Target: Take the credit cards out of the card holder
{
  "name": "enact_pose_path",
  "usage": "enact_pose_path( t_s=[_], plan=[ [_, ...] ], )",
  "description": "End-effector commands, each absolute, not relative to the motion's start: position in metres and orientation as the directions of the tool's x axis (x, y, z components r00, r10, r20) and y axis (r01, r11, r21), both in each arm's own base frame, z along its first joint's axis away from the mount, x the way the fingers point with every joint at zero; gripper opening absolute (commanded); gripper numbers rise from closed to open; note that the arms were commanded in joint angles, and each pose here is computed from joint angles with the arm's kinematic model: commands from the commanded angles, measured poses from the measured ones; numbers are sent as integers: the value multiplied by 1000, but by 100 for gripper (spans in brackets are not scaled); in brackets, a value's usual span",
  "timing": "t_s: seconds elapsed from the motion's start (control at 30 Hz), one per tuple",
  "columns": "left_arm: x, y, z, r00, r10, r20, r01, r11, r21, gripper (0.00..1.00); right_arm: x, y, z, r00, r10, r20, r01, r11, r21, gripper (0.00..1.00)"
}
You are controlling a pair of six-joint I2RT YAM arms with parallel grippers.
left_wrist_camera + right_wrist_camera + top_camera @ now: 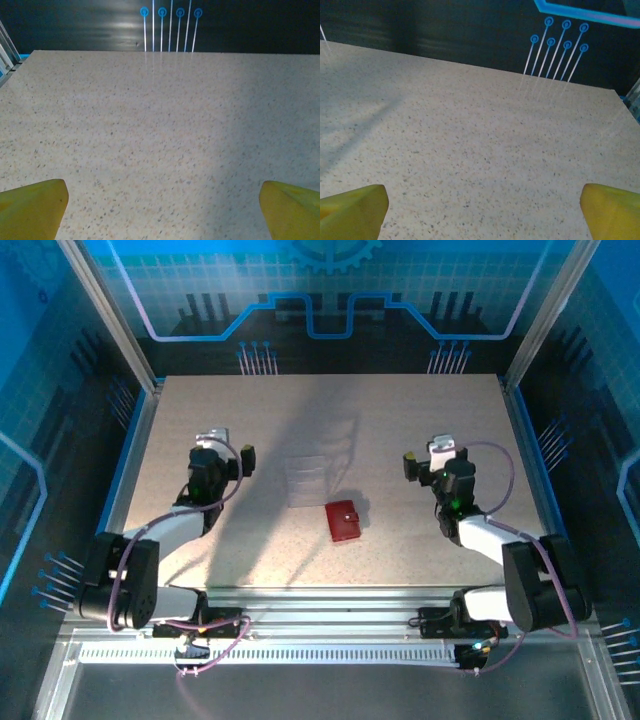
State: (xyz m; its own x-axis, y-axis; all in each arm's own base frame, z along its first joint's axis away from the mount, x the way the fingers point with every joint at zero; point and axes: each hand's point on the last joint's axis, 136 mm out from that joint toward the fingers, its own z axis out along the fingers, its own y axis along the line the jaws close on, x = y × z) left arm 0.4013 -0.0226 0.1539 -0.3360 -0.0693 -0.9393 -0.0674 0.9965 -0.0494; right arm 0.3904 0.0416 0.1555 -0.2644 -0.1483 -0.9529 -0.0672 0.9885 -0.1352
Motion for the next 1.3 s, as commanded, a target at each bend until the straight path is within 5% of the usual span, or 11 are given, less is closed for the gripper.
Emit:
enact_pose_path(
  t_s=[0.0, 0.47, 0.8, 1.27],
  plan=[
    [394, -30, 152, -433, -123, -893, -102, 991, -87, 99, 387, 52, 165, -349, -117, -930, -91, 992, -90, 100],
    [384, -117, 184, -706, -246, -664, 74, 907, -414, 99, 361, 154, 176, -658, 89, -748, -213, 931, 298, 95],
    [363, -135, 224, -782, -190, -593, 149, 867, -475, 99, 347, 234, 166, -808, -53, -587, -308, 887, 344, 86],
    [343, -152, 155, -873, -324, -365, -19, 769, -639, 99, 329, 278, 127, -880, -178, -441, -350, 871, 346, 77]
  ],
)
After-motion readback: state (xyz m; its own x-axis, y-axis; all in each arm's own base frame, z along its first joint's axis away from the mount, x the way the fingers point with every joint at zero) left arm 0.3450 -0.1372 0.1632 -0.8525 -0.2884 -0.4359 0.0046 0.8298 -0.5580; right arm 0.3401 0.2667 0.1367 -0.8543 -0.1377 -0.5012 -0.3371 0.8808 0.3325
